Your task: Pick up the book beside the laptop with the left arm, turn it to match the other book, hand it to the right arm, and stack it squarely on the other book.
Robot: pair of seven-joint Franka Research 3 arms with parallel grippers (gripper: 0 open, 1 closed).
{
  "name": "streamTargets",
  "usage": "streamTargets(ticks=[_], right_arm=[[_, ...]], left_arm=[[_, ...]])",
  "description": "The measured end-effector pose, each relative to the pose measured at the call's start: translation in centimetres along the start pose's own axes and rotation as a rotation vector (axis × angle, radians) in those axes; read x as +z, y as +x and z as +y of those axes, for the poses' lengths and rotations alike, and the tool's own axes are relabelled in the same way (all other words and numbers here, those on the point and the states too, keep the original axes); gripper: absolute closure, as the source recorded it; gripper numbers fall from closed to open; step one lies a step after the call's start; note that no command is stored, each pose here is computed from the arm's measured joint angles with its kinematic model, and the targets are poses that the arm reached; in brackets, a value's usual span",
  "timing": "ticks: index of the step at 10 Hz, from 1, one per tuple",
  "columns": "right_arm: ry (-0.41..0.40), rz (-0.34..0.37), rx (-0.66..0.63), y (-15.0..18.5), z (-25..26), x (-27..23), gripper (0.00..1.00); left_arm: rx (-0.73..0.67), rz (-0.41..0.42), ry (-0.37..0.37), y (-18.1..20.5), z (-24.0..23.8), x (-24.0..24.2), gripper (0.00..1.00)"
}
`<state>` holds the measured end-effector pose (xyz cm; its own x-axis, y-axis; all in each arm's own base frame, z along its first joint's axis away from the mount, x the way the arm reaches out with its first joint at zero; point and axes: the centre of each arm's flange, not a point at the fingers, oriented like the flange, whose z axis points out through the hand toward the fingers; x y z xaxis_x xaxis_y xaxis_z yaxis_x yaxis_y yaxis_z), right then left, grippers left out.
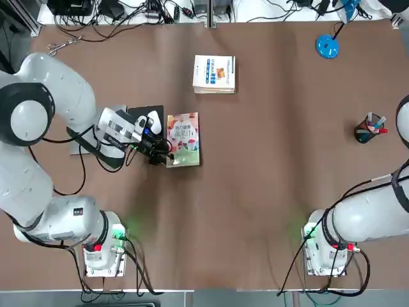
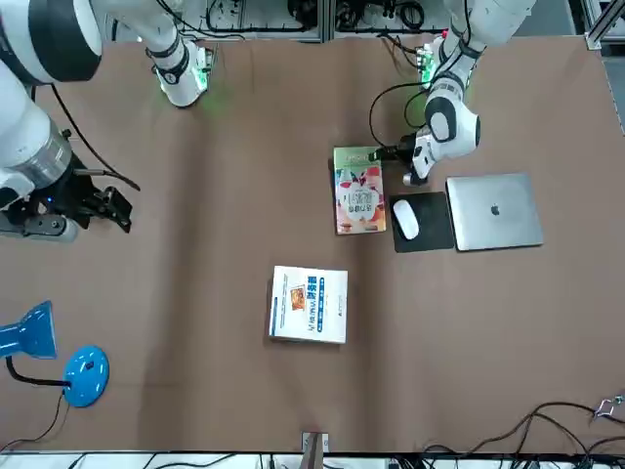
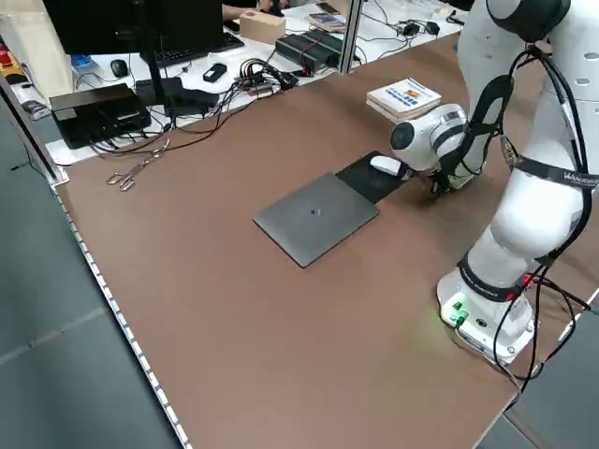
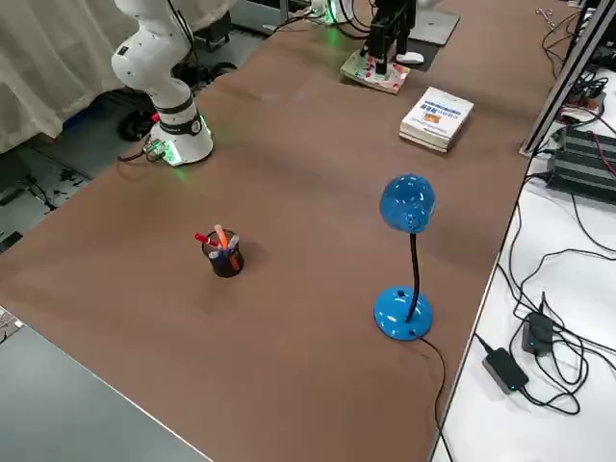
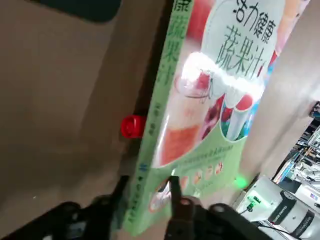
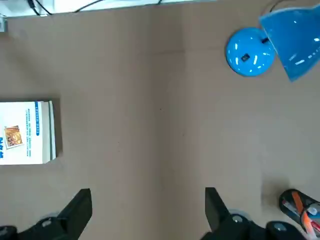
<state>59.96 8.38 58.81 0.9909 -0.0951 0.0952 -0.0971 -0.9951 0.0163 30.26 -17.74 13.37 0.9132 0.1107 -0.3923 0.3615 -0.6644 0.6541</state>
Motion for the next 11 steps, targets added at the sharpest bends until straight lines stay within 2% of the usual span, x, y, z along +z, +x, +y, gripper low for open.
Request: streamTargets(ticks=[3, 6, 9, 11], right_arm=[[-0.002, 0.003, 0.029, 0.4, 1.7, -0.3, 0.00], [-0.002, 0.000, 0.048, 0.3, 1.8, -0.5, 0.00], [0.004, 0.011, 0.067, 0.3, 1.0, -0.5, 0.00], [0.006, 0.013, 0.063, 0.7, 0.7, 0.2, 0.00]], left_arm=[[0.032, -0.003, -0.020, 0.2, 0.9, -0.1, 0.83], [0.094, 0.032, -0.018, 0.5, 2.9, -1.1, 0.83], [0.205, 0.122, -0.037, 1.2, 7.5, -4.2, 0.85], [0.275, 0.155, -0.060, 0.9, 10.6, -6.2, 0.85]])
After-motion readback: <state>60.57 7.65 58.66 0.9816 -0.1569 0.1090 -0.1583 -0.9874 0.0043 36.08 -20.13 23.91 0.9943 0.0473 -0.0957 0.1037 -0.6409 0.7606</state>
